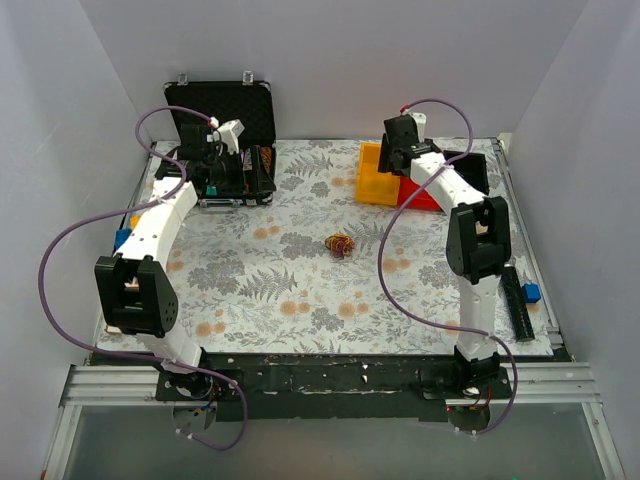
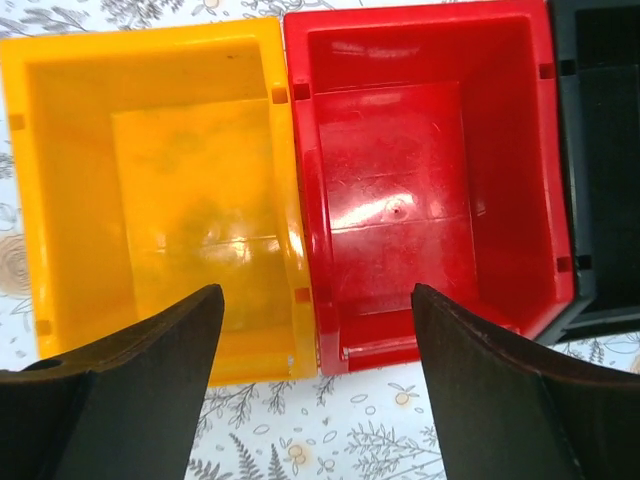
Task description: Untangle the cables
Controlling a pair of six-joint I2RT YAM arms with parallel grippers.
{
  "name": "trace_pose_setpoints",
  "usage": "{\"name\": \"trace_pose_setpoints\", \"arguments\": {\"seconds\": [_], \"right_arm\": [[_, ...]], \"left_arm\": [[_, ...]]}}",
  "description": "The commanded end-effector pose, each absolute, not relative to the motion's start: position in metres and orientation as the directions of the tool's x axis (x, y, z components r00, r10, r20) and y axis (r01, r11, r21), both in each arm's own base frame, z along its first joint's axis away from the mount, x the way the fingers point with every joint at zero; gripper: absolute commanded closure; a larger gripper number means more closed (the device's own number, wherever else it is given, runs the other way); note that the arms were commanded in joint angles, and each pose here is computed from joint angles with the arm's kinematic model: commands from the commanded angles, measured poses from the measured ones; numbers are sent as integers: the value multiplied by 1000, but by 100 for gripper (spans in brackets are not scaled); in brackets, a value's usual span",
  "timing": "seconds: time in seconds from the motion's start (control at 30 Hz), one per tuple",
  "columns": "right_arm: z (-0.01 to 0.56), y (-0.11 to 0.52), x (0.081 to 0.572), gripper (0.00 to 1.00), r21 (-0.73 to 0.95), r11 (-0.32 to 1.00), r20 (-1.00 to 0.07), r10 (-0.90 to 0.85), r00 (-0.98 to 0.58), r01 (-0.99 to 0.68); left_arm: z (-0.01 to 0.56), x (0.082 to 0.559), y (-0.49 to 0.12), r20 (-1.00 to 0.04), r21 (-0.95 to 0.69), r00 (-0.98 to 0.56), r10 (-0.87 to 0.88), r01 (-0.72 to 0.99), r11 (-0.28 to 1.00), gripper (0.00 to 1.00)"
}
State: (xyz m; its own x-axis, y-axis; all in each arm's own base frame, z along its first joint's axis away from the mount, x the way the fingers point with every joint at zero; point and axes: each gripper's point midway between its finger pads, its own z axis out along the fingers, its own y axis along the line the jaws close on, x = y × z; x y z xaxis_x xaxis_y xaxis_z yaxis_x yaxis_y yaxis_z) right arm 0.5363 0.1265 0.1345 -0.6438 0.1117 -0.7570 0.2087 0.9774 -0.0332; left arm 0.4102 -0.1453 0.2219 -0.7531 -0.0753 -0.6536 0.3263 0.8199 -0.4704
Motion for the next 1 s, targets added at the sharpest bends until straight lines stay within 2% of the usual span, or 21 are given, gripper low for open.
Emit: {"name": "trace_pose_setpoints", "arguments": {"seconds": [0.0,0.13,0.23,0.37,0.43,0.67,0.97], "right_arm": [[134,121,557,20,-43,974,-784,105,-612,222],[112,121,560,33,-47,981,-761,88,-643,190],[100,125,559,50,-37,987,-744,78,-663,157],[90,134,546,77,10,992,-721,92,-687,123],[86,140,536,84,41,994,-720,100,-686,102],[76,189,497,94,57,998,-718,36,-696,-7],[66,251,444,99,49,997,-686,-9,-727,-58]], "left_arm": [[246,408,-145,-680,-470,-729,-79,350,810,2],[245,410,-141,-679,-475,-727,-101,331,816,2],[249,412,-138,-689,-472,-716,-115,323,820,2],[251,413,-133,-696,-470,-706,-130,312,826,2],[252,412,-132,-700,-469,-702,-133,311,826,2],[255,408,-131,-715,-462,-686,-138,315,829,2],[253,398,-126,-728,-440,-674,-129,313,842,2]]}}
